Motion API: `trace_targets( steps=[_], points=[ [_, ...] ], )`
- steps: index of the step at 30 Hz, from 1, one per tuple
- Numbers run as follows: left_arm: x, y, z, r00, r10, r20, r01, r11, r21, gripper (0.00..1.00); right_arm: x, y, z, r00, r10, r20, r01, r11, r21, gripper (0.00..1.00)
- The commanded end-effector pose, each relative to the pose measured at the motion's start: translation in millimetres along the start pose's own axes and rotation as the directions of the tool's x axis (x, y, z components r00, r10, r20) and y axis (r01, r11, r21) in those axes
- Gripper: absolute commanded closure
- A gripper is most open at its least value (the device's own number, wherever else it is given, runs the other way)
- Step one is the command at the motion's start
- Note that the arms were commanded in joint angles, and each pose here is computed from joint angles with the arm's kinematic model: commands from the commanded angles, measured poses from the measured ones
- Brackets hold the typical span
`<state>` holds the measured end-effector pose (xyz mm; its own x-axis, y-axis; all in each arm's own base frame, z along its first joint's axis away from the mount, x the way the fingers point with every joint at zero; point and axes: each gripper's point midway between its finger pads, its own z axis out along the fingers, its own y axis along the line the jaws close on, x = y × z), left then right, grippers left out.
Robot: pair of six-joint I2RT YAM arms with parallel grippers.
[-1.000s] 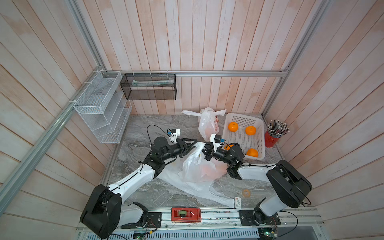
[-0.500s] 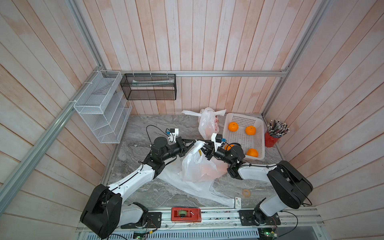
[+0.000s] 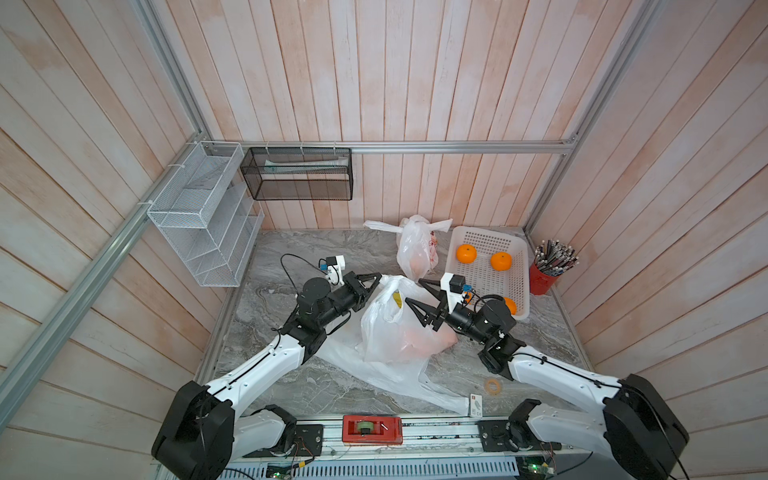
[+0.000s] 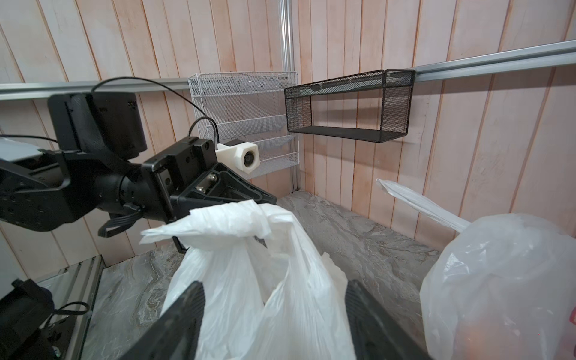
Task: Place the oranges into plastic bags & tie knots
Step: Tie the plastic bag to the plastic bag.
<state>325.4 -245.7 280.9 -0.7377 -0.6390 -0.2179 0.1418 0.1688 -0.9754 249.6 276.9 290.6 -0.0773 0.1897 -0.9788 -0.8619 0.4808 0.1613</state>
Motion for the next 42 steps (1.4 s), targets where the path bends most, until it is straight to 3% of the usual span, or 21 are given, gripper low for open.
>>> trace_targets(
  steps=[1, 5, 9, 19, 24, 33, 42],
  points=[
    [-4.6, 5.0, -1.9, 0.997, 0.045, 0.064, -0.043, 0.998, -0.035, 1.0, 15.6, 9.2, -9.8, 0.945, 0.302, -0.13, -0.3, 0.953, 0.032, 0.29],
    [2.6, 2.4, 3.0, 0.995, 0.073, 0.067, -0.071, 0.997, -0.034, 1.0, 11.2, 43.0, -16.2, 0.834, 0.518, -0.191, -0.529, 0.849, -0.006, 0.34],
    [10.5, 2.4, 9.5, 0.992, 0.107, 0.063, -0.104, 0.994, -0.037, 1.0, 5.6, 64.7, -14.1, 0.776, 0.589, -0.223, -0.61, 0.792, -0.031, 0.34],
    [14.9, 9.0, 12.0, 0.992, 0.111, 0.062, -0.108, 0.993, -0.039, 1.0, 0.1, 65.6, 20.8, 0.806, 0.522, -0.28, -0.528, 0.847, 0.06, 0.33],
    [11.9, 4.9, 7.6, 0.987, 0.135, 0.083, -0.132, 0.99, -0.046, 1.0, 4.6, 62.4, 33.5, 0.808, 0.509, -0.297, -0.512, 0.856, 0.076, 0.41],
    [8.6, 2.8, 4.9, 0.983, 0.157, 0.098, -0.152, 0.987, -0.058, 1.0, 4.7, 59.2, 42.4, 0.82, 0.494, -0.288, -0.495, 0.866, 0.077, 0.65],
    [7.6, 3.0, 5.5, 0.981, 0.166, 0.1, -0.16, 0.985, -0.063, 1.0, -1.9, 55.8, 44.1, 0.841, 0.476, -0.256, -0.473, 0.878, 0.077, 0.69]
  ],
)
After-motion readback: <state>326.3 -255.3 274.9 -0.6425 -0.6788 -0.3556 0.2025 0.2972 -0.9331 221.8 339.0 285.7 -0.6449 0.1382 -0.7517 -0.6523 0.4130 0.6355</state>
